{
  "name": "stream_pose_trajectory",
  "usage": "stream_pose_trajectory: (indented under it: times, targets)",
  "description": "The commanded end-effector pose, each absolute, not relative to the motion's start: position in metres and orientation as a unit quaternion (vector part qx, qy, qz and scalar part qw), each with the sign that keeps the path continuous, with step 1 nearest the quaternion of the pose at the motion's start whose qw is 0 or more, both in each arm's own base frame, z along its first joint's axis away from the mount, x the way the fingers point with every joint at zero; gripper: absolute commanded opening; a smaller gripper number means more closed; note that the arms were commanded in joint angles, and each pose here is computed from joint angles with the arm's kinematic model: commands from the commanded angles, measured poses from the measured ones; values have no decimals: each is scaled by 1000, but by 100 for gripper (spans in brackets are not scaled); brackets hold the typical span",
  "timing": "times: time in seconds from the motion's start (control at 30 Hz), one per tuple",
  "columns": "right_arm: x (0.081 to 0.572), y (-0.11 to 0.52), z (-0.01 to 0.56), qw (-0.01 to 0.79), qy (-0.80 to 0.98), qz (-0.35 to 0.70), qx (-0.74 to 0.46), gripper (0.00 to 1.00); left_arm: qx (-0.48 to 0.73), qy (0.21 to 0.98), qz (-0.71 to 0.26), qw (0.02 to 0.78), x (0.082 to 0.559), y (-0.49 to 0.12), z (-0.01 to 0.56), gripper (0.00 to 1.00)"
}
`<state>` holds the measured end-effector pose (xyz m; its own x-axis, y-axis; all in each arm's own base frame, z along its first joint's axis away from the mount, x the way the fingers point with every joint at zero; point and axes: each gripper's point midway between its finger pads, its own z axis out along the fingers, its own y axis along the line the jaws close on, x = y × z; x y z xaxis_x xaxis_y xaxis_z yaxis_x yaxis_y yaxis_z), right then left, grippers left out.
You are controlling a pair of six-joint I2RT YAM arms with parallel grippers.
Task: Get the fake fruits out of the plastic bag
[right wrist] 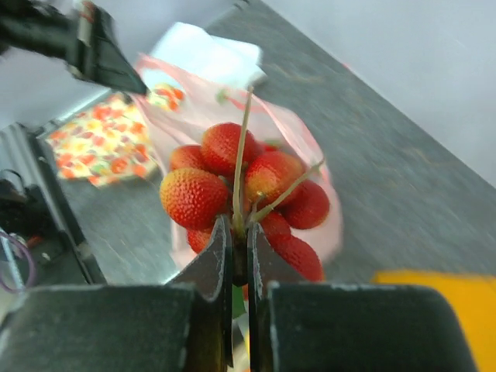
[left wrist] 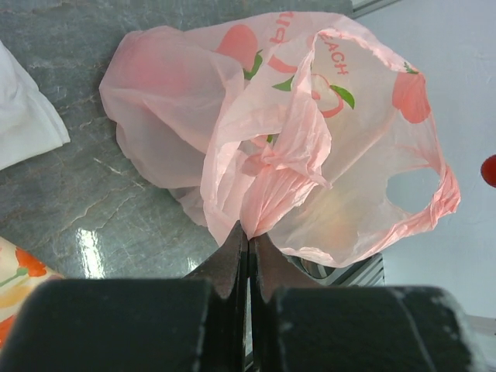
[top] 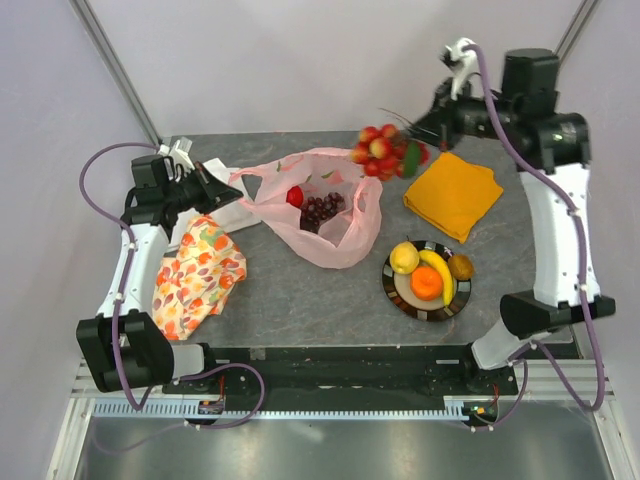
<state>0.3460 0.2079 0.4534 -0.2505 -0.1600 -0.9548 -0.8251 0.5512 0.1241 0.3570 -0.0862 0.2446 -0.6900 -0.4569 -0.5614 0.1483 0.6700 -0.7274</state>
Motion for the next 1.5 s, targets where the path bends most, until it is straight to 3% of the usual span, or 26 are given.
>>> stream_pose_trajectory:
  times: [0.0, 0.43, 1.03, 1.47]
  targets:
    - [270, 162, 403, 401, 768, 305, -396, 0, -84, 812, -402, 414, 369, -86, 271, 2]
    - [219, 125, 258, 250, 797, 249, -491, 0, -80, 814, -397, 416, 374, -85, 272, 2]
    - [183, 124, 180, 112, 831, 316, -444, 1, -81, 824, -386, 407, 364, -84, 256, 2]
    - [243, 127, 155, 142, 896, 264, -326, 5, -83, 827, -384, 403, 370, -82, 253, 2]
